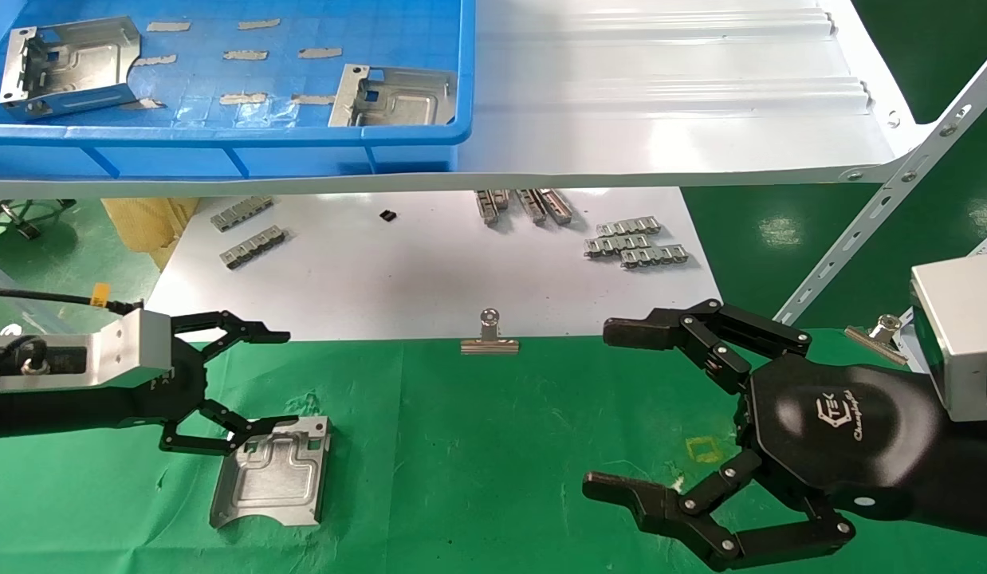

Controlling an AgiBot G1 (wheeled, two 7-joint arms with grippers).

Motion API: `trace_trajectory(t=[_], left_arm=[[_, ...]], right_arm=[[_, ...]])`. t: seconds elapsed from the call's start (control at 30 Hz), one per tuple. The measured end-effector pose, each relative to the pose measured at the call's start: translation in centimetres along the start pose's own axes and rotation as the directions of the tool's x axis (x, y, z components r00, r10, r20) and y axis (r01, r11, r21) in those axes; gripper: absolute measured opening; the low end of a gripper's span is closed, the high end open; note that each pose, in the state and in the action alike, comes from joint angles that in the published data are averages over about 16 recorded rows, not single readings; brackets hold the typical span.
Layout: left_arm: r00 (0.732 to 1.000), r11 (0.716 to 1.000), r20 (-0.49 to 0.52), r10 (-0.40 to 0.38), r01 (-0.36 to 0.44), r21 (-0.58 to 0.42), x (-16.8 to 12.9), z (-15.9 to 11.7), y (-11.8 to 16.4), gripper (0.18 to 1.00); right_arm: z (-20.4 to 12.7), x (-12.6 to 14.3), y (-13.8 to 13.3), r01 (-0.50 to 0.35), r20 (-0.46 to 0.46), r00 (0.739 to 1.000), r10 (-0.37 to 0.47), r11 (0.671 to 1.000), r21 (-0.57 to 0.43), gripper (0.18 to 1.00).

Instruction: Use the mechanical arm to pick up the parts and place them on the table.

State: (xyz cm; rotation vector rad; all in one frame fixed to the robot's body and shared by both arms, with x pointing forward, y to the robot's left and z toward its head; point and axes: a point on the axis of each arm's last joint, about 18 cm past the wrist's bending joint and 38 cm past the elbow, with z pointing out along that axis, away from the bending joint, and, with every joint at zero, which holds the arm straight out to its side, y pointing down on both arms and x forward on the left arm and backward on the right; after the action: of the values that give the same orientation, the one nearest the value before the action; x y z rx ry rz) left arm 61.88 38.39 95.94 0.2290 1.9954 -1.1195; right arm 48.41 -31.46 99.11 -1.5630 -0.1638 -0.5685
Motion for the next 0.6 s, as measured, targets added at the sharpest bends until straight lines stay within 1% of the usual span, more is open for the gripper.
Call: trace_trajectory(t=[0.13, 0.33, 0.6], left_arm=[[1.000, 0.999, 0.002, -0.020, 0.020, 0.034, 0.2, 0.3, -0.5, 0.837], [0.998, 0.994, 0.002, -0.056, 0.055, 0.095, 0.7, 0.7, -1.6, 0.923], [0.995, 0.980, -0.008, -0.102, 0.102, 0.173, 1.5, 0.8, -3.4, 0.982]], right_arm=[[0.0, 0.0, 0.0, 0.000, 0.000, 1.000, 0.000, 1.000, 0.000, 1.001], [0.0, 0.0, 0.0, 0.000, 0.000, 1.000, 0.000, 1.000, 0.000, 1.001], [0.0, 0.0, 0.0, 0.000, 0.000, 1.000, 0.000, 1.000, 0.000, 1.001]])
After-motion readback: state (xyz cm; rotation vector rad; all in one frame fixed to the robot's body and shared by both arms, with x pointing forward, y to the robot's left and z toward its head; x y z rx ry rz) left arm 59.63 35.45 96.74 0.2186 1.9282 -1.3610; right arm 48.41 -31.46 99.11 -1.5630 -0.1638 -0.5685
